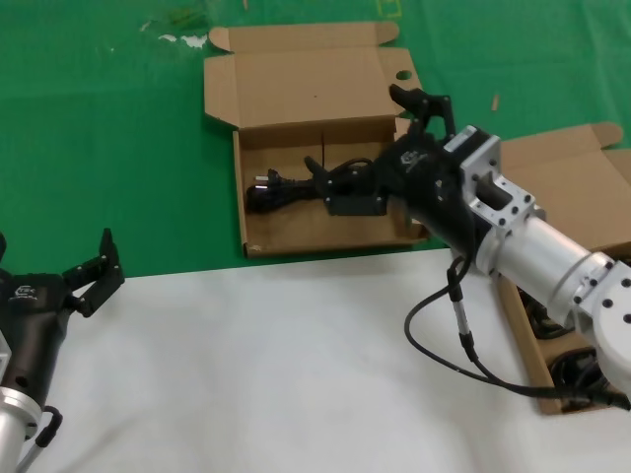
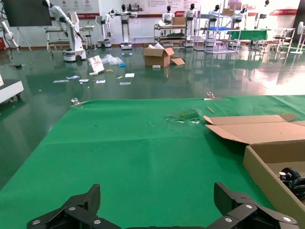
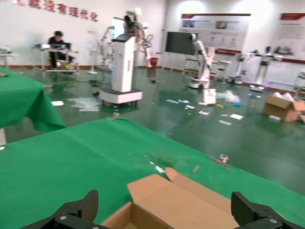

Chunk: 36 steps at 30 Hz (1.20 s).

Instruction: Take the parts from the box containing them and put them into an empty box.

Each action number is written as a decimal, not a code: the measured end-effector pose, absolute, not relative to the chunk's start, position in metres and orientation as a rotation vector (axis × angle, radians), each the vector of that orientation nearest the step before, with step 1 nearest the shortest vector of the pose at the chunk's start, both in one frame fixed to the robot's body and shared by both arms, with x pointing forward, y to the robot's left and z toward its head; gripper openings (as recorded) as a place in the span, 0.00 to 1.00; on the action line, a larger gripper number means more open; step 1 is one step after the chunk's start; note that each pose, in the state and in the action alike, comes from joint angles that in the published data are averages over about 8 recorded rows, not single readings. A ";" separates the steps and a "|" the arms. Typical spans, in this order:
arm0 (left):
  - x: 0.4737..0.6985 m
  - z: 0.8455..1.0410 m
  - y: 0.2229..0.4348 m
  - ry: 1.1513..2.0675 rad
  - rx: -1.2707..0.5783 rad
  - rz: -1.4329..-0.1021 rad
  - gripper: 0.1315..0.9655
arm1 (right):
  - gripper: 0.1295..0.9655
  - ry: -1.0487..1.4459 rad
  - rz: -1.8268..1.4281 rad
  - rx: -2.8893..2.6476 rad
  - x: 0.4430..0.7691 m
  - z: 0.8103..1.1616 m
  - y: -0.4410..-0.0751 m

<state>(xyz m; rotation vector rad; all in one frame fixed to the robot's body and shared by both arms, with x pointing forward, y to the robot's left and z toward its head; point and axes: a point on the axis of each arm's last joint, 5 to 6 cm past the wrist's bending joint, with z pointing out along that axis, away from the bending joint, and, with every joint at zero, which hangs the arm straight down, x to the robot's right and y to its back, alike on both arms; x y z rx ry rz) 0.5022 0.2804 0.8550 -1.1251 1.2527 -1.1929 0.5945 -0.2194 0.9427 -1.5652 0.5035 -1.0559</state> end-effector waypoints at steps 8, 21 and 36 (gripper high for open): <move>0.502 0.855 0.280 1.253 -1.125 -1.193 0.89 | 1.00 0.610 -1.086 -1.492 0.581 0.925 -0.229; 0.502 0.855 0.280 1.253 -1.125 -1.193 0.99 | 1.00 0.801 -1.142 -1.388 0.556 0.897 -0.248; 0.502 0.855 0.280 1.253 -1.125 -1.193 1.00 | 1.00 1.040 -1.215 -1.292 0.522 0.866 -0.271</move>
